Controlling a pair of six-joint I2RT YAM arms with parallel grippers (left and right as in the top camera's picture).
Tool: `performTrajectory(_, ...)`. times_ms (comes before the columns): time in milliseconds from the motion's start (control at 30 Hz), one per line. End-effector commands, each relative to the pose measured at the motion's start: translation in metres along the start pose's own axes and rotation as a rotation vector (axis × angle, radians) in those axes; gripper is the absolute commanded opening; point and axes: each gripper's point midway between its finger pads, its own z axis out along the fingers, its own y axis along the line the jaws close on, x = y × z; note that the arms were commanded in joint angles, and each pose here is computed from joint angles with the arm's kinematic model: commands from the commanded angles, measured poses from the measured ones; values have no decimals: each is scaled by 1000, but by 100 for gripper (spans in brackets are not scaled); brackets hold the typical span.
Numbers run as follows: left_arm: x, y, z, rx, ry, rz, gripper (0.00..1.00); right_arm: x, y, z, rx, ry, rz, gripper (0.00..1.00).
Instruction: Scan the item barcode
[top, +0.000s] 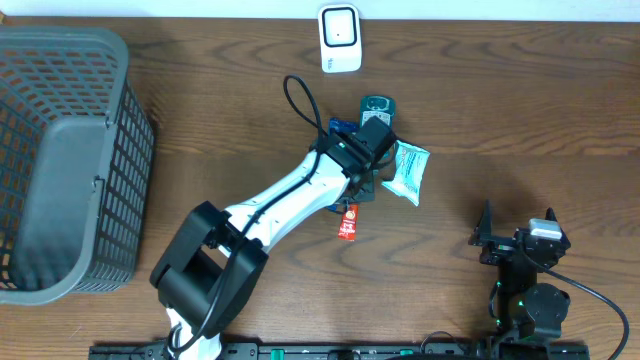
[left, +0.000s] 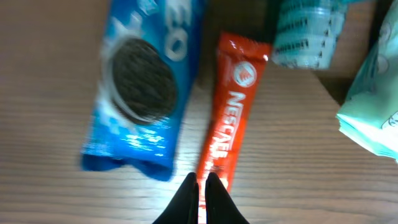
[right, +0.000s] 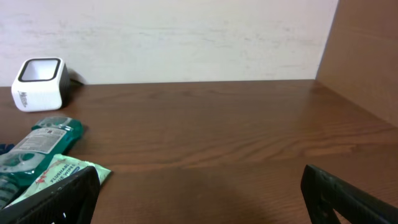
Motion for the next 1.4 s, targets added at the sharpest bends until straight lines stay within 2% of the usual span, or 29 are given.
performTrajectory(0,-64,8,-82,-11,-279,61,8,0,2,0,-9,-1,-12,99)
performTrajectory(133,-116,35,-186,-64,-584,30,23,0,2,0,-8,-1,-12,99)
performTrajectory(267,-143,82,-312,-74,-880,-92,24,0,2,0,-9,-1,-12,99)
performTrajectory(400,-142,122,-393,-78,-1040,-116,25,0,2,0,-9,-1,-12,99)
performTrajectory(633,-119,174,-489,-122,-1251,-150,27,0,2,0,-8,-1,-12,99)
performTrajectory(767,-100,184,-519,-117,-1316,-157,27,0,2,0,-9,-1,-12,99)
performTrajectory(1100,-75,196,-528,-118,-1319,-140,27,0,2,0,-8,-1,-12,99)
performTrajectory(1267,-70,176,-516,-10,-1284,-45,27,0,2,0,-8,-1,-12,99)
performTrajectory(1367,-62,168,-509,46,-1271,-2,31,0,2,0,-8,-1,-12,99)
